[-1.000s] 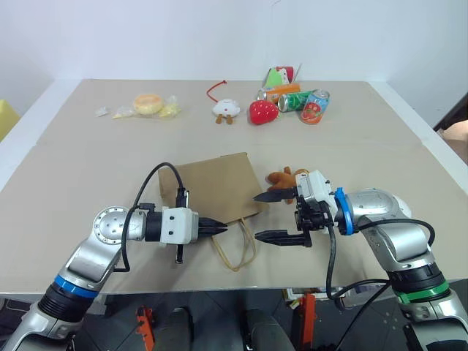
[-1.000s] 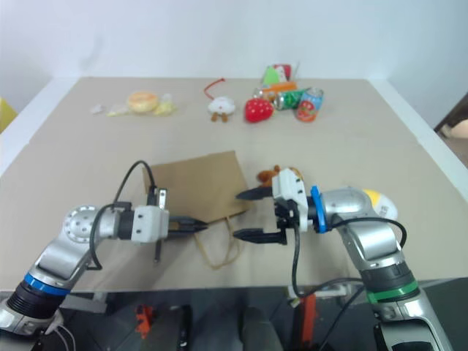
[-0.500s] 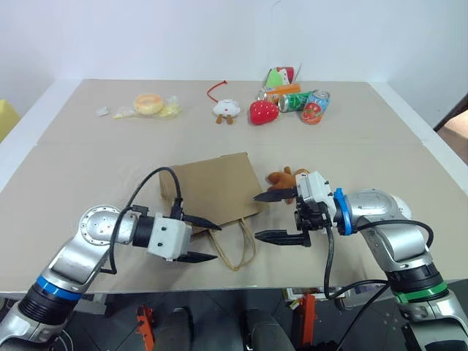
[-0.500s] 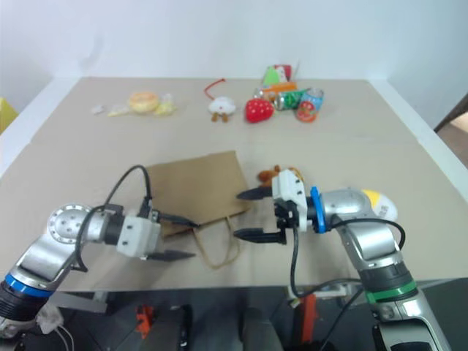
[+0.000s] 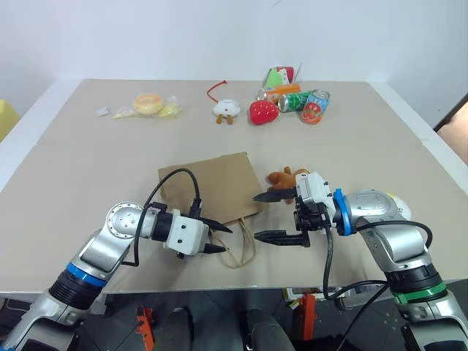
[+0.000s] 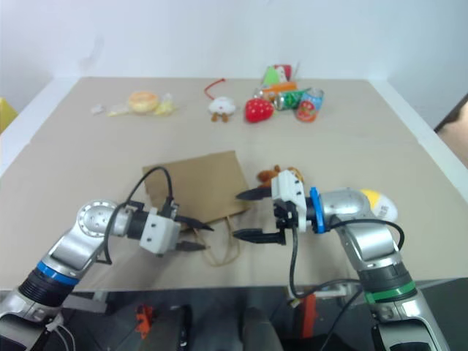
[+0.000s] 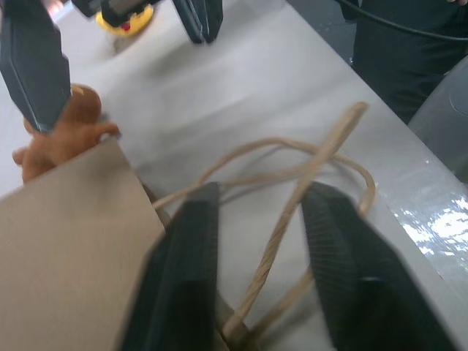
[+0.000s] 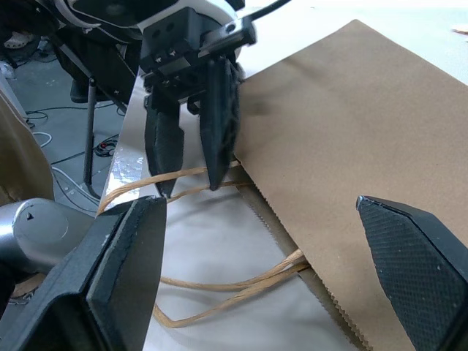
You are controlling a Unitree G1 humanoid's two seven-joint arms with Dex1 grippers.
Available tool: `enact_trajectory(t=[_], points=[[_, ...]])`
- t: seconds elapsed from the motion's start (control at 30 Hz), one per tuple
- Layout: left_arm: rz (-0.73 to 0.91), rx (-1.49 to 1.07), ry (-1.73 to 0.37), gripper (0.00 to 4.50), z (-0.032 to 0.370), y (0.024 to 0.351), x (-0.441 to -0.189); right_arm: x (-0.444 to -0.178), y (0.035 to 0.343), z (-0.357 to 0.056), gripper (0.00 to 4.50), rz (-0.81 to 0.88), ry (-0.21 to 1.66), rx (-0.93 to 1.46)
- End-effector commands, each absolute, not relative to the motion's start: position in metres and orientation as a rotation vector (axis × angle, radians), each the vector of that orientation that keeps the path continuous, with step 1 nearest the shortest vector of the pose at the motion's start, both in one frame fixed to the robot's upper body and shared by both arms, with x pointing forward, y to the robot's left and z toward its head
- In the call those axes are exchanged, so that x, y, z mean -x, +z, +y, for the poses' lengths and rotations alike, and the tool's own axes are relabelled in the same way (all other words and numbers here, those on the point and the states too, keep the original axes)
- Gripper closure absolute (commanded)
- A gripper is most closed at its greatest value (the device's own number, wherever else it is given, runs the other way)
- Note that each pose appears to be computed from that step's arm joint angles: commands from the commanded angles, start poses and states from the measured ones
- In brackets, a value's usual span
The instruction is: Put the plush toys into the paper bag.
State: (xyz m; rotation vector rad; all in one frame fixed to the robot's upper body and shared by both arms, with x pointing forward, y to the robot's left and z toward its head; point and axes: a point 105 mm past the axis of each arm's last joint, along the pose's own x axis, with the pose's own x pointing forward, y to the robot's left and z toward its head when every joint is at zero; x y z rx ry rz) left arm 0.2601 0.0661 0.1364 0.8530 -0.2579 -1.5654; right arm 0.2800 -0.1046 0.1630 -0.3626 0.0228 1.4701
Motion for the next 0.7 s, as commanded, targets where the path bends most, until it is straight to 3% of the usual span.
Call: enact_trajectory(t=[0.03, 0.3, 0.57, 0.6, 0.67, 0.7], points=[[-0.323, -0.796, -1.531, 4.34, 0.065, 0.157, -0.265, -0.281, 0.17, -0.104, 0.0, -0.012, 1.46, 0.385], [-0.401, -0.416, -1.36, 4.34, 0.073, 0.22, -0.281, -0.295, 0.171, -0.112, 0.0, 0.001, 1.366, 0.339], [-0.365, -0.298, -1.237, 4.34, 0.08, 0.225, -0.29, -0.3, 0.173, -0.113, 0.0, -0.006, 1.327, 0.322], [-0.367, -0.284, -1.228, 4.5, 0.08, 0.226, -0.291, -0.3, 0.174, -0.112, 0.4, -0.014, 1.332, 0.316], [-0.372, -0.267, -1.197, 4.5, 0.079, 0.227, -0.294, -0.3, 0.175, -0.108, 0.68, -0.015, 1.346, 0.308], [-0.373, -0.26, -1.186, 4.5, 0.079, 0.227, -0.295, -0.3, 0.175, -0.107, 1.05, -0.015, 1.349, 0.31]])
